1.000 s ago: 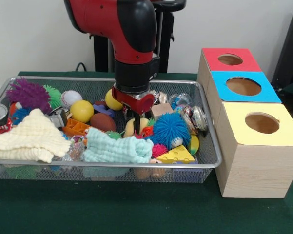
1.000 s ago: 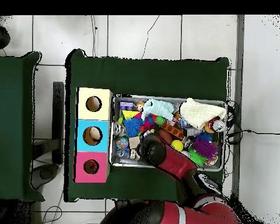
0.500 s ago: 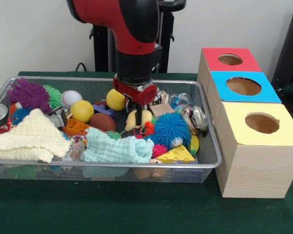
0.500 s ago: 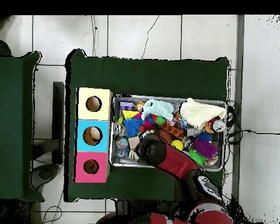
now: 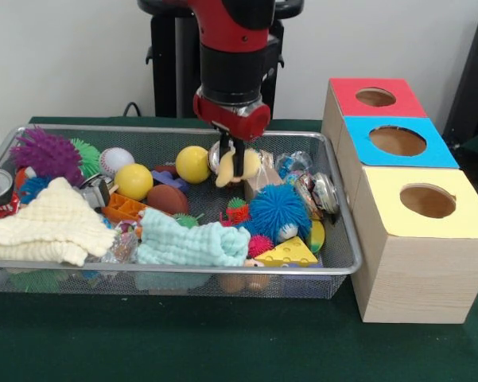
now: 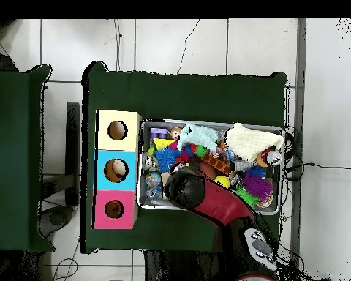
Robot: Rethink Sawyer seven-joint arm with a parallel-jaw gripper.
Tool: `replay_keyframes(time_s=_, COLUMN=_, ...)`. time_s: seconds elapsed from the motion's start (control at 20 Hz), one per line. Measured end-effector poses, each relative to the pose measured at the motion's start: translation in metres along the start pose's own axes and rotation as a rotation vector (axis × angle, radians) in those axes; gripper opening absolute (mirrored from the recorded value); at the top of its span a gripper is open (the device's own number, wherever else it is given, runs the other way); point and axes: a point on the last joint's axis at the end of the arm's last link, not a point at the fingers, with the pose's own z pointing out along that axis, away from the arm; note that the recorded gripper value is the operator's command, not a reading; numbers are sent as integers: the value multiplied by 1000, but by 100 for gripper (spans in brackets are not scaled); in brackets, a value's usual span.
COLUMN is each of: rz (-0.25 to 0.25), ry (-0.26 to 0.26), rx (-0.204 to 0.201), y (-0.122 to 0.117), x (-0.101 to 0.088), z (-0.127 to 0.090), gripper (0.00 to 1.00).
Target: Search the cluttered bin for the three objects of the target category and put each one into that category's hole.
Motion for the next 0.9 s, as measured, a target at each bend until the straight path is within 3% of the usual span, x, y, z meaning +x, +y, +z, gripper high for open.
replay_keyframes(time_s=0.2, rz=-11, ry=-2, rx=3, y=6, x=-1, z=-30, gripper=0)
replay_keyframes(time_s=0.35, rz=-12, ry=-33, rx=-8, y=8, x=-7, z=-49, gripper=0)
replay_keyframes(time_s=0.9, rz=-33, ry=-101, rx=-7, y=16, x=-4, z=-82, gripper=0)
